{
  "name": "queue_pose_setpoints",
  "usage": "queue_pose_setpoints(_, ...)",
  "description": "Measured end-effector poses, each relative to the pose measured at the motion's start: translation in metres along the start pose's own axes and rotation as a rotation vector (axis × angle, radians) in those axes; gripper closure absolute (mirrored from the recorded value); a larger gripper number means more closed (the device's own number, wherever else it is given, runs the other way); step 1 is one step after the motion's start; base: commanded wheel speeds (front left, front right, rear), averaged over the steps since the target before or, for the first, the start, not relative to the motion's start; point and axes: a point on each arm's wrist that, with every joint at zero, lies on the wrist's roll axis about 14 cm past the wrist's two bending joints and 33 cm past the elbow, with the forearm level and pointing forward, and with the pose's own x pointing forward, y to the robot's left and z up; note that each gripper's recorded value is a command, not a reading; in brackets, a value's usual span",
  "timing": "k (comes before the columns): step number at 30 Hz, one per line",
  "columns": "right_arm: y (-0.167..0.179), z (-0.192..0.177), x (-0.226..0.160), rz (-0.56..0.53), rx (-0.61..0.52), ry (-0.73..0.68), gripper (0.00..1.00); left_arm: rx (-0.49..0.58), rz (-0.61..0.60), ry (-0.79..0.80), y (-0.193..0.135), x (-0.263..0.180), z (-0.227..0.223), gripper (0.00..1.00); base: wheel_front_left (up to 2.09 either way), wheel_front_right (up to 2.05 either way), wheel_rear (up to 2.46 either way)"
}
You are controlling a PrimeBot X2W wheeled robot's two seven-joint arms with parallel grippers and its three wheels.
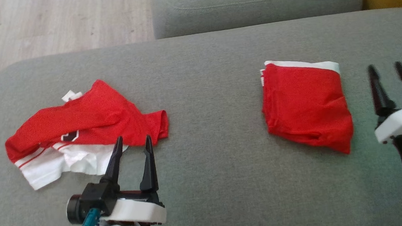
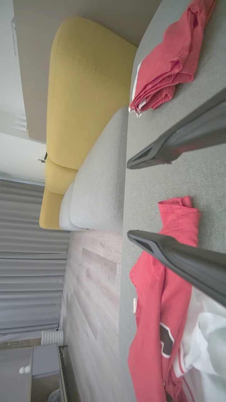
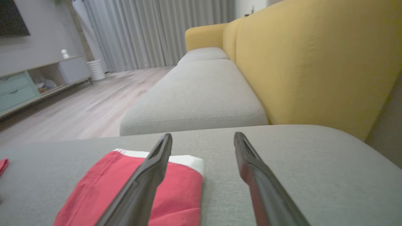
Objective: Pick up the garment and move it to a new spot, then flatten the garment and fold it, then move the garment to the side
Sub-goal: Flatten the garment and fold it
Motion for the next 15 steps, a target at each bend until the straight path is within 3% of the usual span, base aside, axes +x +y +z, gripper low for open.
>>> queue_pose_setpoints(4, -0.021, 0.006, -0.017, -0.102, 0.037, -0.066, 0.0, 0.003, -0.028, -0.026, -0.008, 0.006, 0.008, 0.0, 0.0, 0.0, 0.0)
queue_pose_setpoints(15, -0.012, -0.016, -0.051, -0.215, 0.067, -0.09, 0.0, -0.007, -0.042, -0.021, -0.012, 0.013, 0.005, 0.0, 0.0, 0.0, 0.0)
